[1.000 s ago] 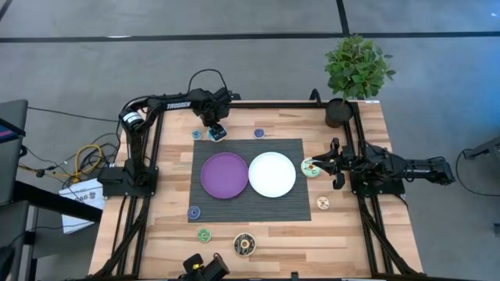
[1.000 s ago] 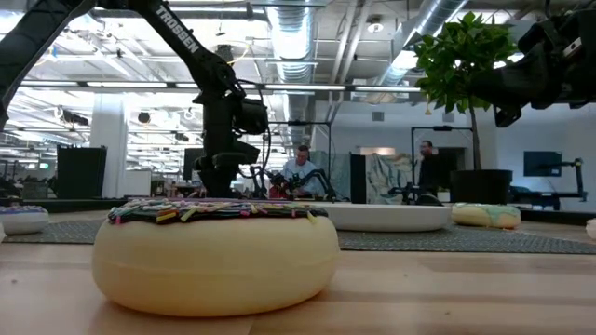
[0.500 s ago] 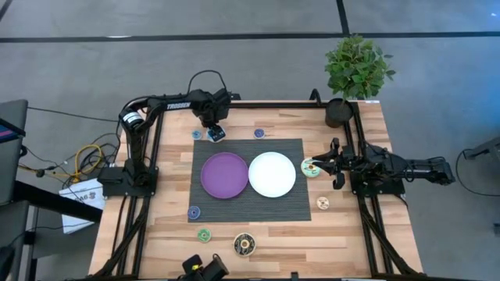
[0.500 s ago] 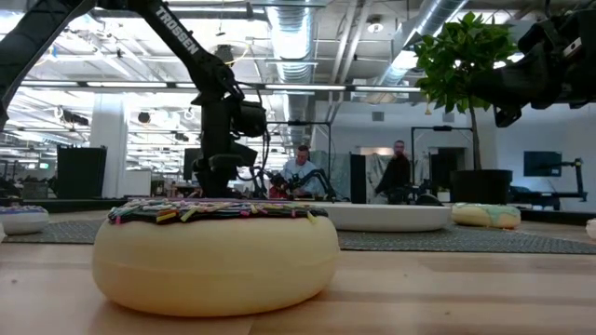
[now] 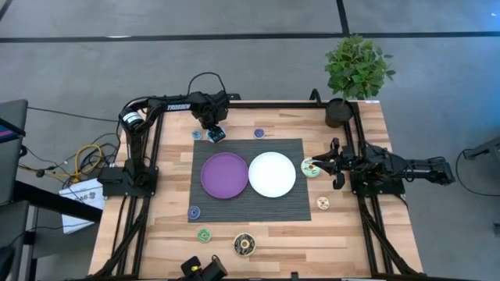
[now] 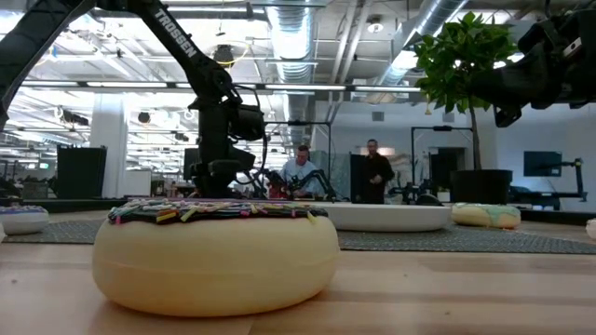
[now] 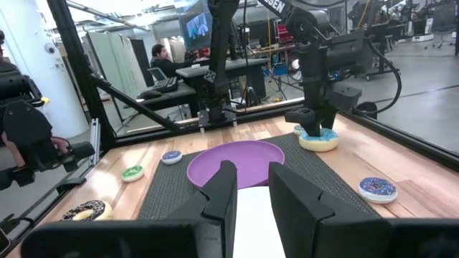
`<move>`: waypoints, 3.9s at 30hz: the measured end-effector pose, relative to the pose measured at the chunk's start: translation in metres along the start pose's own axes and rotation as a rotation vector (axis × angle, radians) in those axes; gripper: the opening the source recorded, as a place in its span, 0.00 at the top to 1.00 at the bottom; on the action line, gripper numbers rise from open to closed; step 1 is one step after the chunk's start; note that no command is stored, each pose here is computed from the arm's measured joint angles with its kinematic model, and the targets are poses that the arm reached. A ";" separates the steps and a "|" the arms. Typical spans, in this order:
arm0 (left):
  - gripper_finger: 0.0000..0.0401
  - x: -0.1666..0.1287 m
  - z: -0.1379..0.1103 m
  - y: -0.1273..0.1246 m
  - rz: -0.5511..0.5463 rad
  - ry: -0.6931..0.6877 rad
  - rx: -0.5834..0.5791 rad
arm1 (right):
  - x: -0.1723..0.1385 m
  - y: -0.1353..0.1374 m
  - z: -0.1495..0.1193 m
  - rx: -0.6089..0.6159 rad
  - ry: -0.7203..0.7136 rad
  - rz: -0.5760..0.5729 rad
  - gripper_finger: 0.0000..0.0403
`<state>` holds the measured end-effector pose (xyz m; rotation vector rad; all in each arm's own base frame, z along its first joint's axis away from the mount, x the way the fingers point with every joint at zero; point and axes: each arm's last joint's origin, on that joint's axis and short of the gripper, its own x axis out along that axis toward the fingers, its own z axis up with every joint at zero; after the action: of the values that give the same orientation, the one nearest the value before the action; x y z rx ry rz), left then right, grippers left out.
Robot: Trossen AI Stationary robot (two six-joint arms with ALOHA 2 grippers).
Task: Pick & Place donuts
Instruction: Put the large blue donut on the purple plate
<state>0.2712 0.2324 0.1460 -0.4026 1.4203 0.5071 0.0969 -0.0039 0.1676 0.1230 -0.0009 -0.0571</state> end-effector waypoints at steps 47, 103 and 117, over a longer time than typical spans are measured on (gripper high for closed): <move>0.56 -0.026 0.008 -0.001 0.002 0.013 -0.071 | 0.000 0.000 0.000 0.000 0.000 0.000 0.82; 0.56 -0.045 -0.085 -0.214 -0.106 -0.044 0.145 | 0.000 0.000 0.000 0.000 0.000 0.000 0.82; 0.56 -0.029 -0.091 -0.212 -0.140 -0.048 0.105 | 0.000 0.000 0.000 0.000 0.000 0.000 0.82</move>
<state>0.3118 0.0036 0.1574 -0.3992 1.3553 0.3256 0.0970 -0.0039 0.1675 0.1230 -0.0007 -0.0571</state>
